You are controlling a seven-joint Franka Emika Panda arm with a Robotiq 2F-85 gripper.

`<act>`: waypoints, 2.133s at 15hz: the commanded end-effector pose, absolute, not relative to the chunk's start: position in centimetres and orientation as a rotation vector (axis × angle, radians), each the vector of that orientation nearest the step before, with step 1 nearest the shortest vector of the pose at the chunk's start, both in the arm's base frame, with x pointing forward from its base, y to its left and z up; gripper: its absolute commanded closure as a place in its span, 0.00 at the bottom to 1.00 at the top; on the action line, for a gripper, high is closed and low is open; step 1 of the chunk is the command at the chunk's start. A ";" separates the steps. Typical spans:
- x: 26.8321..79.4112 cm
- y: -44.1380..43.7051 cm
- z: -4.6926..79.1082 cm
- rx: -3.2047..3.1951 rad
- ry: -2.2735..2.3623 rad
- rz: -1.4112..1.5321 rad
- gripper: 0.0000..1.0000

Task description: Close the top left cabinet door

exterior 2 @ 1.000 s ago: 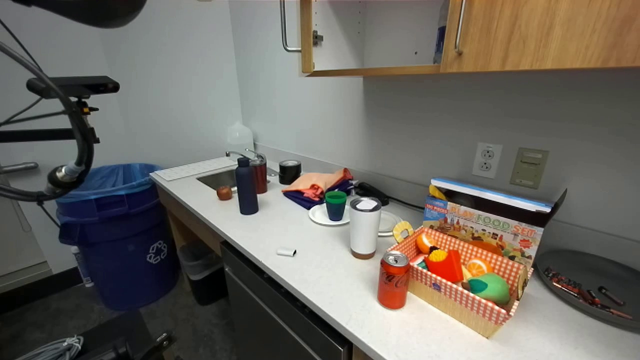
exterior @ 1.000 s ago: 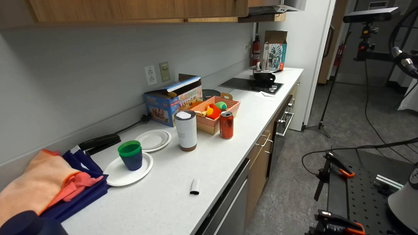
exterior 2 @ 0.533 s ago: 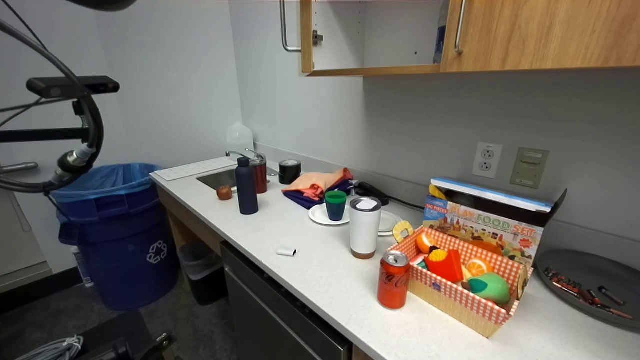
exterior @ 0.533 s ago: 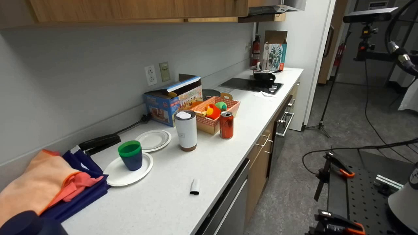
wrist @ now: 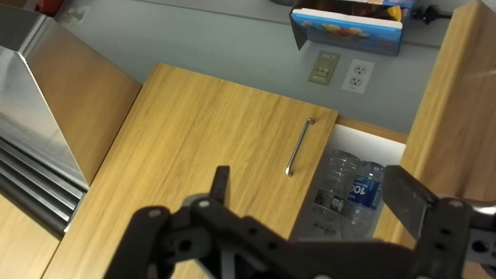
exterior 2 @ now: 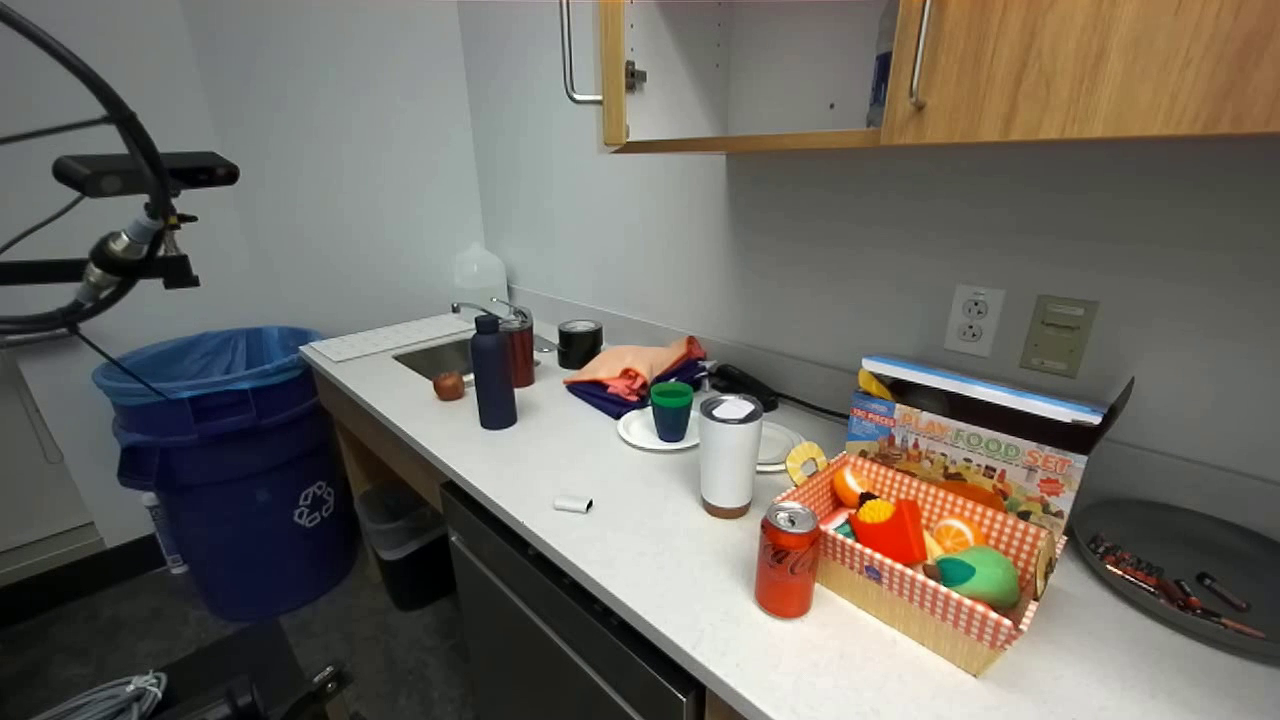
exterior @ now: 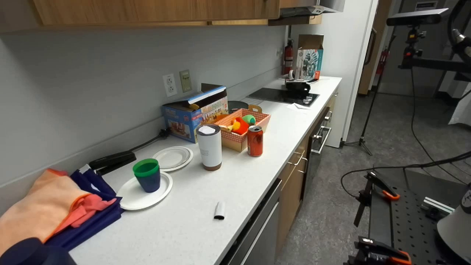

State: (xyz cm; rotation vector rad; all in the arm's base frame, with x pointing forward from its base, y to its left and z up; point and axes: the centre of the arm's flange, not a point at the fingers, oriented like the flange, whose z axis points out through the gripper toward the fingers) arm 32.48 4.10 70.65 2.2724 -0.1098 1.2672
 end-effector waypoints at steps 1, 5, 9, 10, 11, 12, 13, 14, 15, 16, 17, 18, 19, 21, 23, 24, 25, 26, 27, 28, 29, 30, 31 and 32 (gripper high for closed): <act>31.1 4.8 73.6 2.325 -0.048 1.364 0.00; 30.6 5.3 75.5 2.358 -0.030 1.517 0.00; 31.6 4.8 75.6 2.376 -0.044 1.608 0.00; 32.1 4.6 75.4 2.363 -0.053 1.634 0.00; 33.0 4.2 74.9 2.331 -0.058 1.666 0.00; 33.6 4.0 74.6 2.306 -0.062 1.684 0.00; 34.5 3.7 74.2 2.293 -0.059 1.700 0.00; 35.4 3.4 73.8 2.280 -0.065 1.711 0.00; 35.8 3.4 74.2 2.266 -0.070 1.719 0.00; 36.4 3.1 74.0 2.257 -0.073 1.726 0.00; 36.9 2.9 73.8 2.244 -0.073 1.735 0.00; 37.4 2.8 73.7 2.226 -0.081 1.738 0.00; 37.9 2.6 73.5 2.206 -0.090 1.743 0.00; 39.0 2.2 73.2 2.156 -0.101 1.757 0.00; 40.2 1.9 72.9 2.111 -0.107 1.763 0.00; 40.7 1.8 72.7 2.096 -0.112 1.763 0.00; 41.3 1.7 72.5 2.079 -0.121 1.761 0.00; 41.9 1.6 72.4 2.058 -0.132 1.757 0.00; 42.3 1.5 72.3 2.036 -0.141 1.753 0.00; 42.8 1.6 72.4 2.016 -0.150 1.747 0.00; 43.1 1.6 72.5 1.998 -0.161 1.742 0.00; 43.4 1.6 72.6 1.978 -0.174 1.732 0.00; 43.3 1.8 72.8 1.981 -0.175 1.718 0.00; 42.3 1.2 71.8 2.022 -0.137 1.703 0.00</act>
